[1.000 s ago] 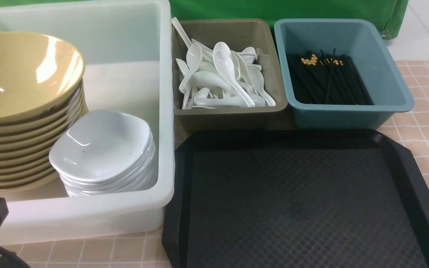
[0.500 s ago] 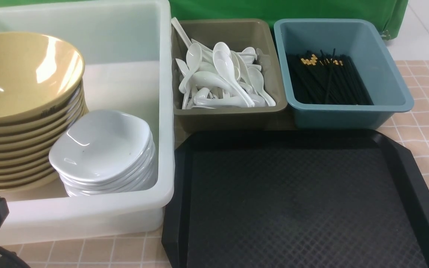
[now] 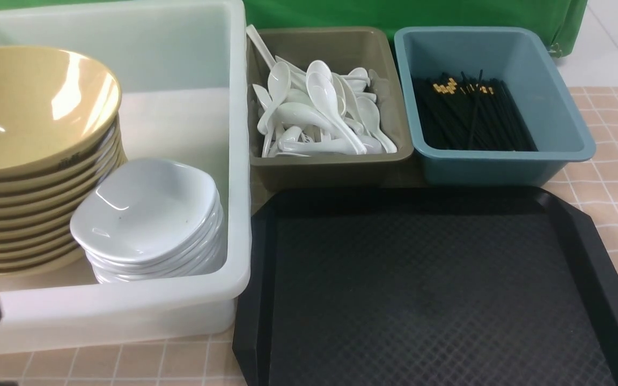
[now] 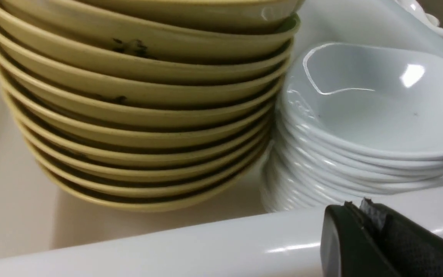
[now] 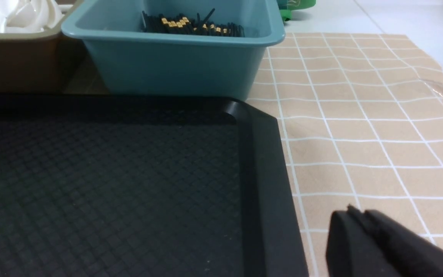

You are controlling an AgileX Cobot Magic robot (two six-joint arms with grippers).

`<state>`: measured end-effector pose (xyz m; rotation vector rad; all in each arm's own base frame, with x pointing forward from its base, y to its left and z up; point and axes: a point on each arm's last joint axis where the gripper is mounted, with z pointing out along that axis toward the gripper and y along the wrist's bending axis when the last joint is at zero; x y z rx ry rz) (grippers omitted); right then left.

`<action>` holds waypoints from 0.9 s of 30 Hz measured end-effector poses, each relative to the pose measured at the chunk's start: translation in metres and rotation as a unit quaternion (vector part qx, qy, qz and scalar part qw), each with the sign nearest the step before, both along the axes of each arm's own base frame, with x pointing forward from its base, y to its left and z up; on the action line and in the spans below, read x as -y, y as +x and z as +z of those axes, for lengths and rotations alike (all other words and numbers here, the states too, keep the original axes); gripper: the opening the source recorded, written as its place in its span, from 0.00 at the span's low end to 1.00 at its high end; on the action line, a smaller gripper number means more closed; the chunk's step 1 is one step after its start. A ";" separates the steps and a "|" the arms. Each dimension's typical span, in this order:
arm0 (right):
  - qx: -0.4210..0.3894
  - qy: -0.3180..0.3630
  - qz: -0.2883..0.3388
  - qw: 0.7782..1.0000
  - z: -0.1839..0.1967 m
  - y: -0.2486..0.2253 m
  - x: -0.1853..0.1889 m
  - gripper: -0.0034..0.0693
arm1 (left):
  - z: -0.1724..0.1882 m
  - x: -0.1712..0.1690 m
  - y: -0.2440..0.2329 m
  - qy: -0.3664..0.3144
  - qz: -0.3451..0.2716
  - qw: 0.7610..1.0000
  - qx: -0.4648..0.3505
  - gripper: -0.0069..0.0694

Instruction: On brown table put chopsticks spoon bowls plates into blue grey white boxes.

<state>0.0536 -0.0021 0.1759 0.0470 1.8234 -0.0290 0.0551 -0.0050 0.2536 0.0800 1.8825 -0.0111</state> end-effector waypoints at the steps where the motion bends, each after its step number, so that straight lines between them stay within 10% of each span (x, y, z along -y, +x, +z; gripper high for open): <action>1: 0.000 0.000 0.000 1.000 0.000 0.000 0.000 0.15 | -0.006 -0.001 -0.006 -0.003 0.007 0.999 0.033 0.09; 12: -0.001 0.000 0.000 1.000 0.000 0.000 0.000 0.15 | -0.076 -0.002 -0.001 -0.031 0.012 0.999 0.037 0.09; 27: -0.001 0.000 0.000 1.000 0.000 0.000 0.000 0.17 | -0.077 0.002 -0.002 -0.003 -0.034 0.999 0.032 0.09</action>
